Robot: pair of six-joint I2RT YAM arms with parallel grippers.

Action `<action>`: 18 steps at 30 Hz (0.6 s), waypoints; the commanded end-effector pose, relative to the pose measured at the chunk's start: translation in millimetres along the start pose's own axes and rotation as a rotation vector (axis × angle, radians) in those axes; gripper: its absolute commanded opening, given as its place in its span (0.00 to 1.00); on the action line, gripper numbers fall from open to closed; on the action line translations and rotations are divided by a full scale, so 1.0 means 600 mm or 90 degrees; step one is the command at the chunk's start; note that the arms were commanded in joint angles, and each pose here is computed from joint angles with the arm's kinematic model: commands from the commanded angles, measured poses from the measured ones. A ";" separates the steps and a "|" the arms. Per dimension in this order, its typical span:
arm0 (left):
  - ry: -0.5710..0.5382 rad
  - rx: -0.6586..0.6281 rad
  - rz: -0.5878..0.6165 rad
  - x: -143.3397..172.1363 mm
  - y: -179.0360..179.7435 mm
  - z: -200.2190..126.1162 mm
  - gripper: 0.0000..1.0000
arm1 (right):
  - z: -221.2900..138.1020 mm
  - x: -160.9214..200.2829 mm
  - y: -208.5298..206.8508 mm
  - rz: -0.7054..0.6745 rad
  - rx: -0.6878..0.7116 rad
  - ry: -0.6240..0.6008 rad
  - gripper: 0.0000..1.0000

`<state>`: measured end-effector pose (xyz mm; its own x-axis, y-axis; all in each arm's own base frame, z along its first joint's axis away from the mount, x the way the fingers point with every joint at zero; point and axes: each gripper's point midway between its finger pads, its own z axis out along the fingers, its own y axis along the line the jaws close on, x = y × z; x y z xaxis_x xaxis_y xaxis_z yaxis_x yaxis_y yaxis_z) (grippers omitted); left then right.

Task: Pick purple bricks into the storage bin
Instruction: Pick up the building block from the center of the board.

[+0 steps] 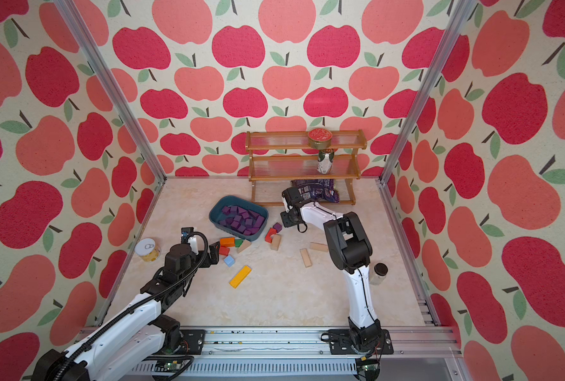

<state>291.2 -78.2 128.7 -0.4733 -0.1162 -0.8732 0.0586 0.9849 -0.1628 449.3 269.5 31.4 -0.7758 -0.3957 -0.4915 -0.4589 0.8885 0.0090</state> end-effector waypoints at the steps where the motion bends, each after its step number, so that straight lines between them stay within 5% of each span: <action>1: 0.001 -0.009 0.006 -0.001 0.005 0.001 0.99 | -0.018 0.005 0.006 0.011 -0.010 -0.003 0.25; 18: -0.004 -0.016 0.002 -0.003 0.008 -0.001 0.99 | -0.140 -0.060 0.061 -0.018 0.006 -0.097 0.25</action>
<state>291.3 -77.8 128.6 -0.4730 -0.1162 -0.8734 0.0566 0.9852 -0.1617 427.9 291.6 83.2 -0.7155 -0.4103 -0.5655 -0.4907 0.8713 -0.0113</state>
